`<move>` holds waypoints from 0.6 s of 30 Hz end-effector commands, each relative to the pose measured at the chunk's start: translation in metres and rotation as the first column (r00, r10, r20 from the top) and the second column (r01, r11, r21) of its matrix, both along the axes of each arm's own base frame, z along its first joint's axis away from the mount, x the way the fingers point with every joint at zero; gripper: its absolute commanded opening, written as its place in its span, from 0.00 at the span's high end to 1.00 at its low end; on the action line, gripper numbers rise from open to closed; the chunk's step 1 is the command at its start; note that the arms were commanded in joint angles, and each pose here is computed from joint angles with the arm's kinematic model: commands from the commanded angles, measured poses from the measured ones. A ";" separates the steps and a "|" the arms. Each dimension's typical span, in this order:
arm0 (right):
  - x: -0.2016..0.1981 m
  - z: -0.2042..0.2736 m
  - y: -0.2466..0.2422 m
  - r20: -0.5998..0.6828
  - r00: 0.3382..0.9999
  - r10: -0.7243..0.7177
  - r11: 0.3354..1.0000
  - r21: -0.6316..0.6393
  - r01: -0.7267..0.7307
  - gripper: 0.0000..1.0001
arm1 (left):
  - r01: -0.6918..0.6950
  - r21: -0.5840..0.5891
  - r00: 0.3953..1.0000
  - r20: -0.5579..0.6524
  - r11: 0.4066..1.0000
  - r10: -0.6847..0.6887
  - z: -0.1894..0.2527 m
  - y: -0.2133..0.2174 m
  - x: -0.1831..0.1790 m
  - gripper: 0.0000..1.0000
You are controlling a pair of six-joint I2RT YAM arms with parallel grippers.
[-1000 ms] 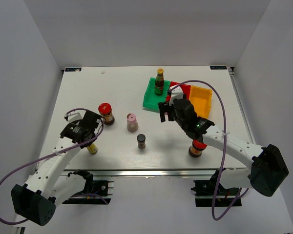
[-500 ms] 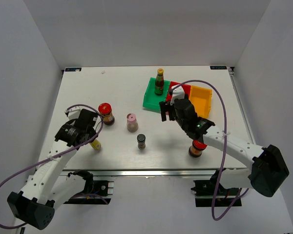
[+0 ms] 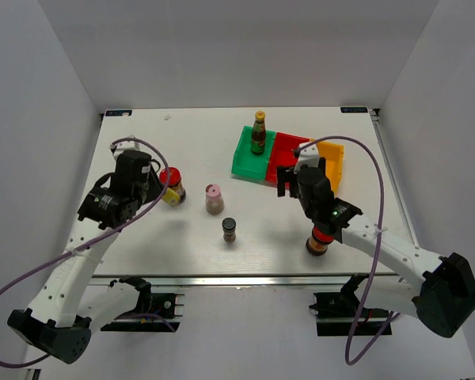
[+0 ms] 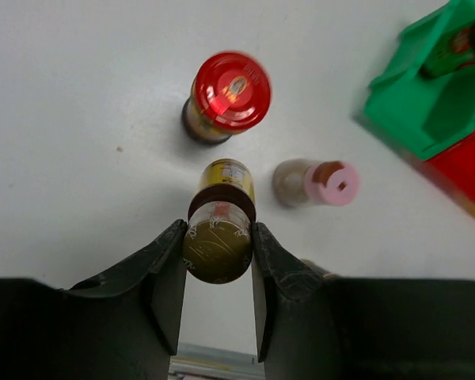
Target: Organize the condiment bottles
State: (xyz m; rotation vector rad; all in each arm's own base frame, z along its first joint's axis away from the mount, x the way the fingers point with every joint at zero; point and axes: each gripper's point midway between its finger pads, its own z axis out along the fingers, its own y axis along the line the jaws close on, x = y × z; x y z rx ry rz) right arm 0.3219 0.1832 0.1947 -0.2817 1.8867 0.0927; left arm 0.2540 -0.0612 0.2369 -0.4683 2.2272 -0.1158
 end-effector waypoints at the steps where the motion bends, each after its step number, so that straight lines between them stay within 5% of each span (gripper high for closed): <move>1: 0.005 0.019 -0.041 0.095 0.978 -0.183 0.982 0.061 0.178 0.11 | 0.028 -0.034 0.975 0.221 0.999 -0.019 0.068 -0.007 0.028 1.00; 5: 0.001 0.034 -0.070 0.132 0.965 -0.229 0.967 0.141 0.210 0.11 | 0.098 -0.075 0.945 0.320 0.992 -0.069 0.093 -0.029 0.056 1.00; 18: 0.000 0.023 -0.131 0.098 0.904 -0.416 0.895 0.221 0.388 0.11 | 0.350 -0.019 0.872 0.372 0.936 -0.319 0.105 -0.150 0.187 1.00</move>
